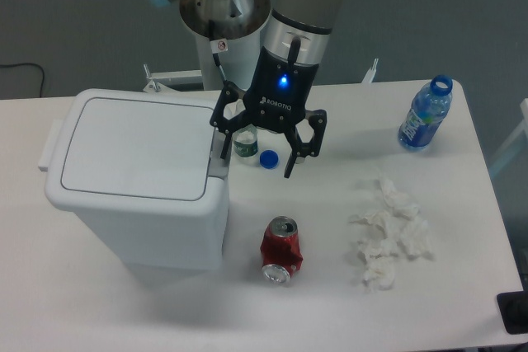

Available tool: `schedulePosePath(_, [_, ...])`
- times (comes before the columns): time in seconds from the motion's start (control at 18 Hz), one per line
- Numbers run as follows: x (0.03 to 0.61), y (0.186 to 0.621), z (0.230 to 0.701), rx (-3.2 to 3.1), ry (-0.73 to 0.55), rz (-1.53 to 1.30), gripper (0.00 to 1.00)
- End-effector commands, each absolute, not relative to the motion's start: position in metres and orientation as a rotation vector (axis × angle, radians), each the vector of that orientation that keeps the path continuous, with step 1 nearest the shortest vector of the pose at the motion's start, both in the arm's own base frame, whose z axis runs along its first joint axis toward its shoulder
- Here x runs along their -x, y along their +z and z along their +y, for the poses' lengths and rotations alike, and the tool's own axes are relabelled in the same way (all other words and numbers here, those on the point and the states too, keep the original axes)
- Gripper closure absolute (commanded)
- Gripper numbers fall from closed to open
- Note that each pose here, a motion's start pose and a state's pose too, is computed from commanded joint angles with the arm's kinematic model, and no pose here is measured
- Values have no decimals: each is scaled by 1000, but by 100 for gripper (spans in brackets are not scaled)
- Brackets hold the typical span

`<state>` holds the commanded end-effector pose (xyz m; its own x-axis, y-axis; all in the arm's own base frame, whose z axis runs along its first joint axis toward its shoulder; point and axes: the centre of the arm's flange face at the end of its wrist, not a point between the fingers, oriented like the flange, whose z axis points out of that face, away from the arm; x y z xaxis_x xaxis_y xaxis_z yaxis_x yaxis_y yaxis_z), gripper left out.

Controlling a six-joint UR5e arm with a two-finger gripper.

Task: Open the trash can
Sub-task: 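Push down on the lid tab with the gripper to flip the lid open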

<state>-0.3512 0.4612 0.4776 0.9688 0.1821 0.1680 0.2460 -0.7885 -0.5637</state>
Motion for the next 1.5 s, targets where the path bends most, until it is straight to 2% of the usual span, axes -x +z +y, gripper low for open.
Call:
schedulePosePath(1.0, [351, 470, 461, 2509, -149, -303, 0])
schedulePosePath(1.5, [366, 492, 456, 2484, -87, -288, 0])
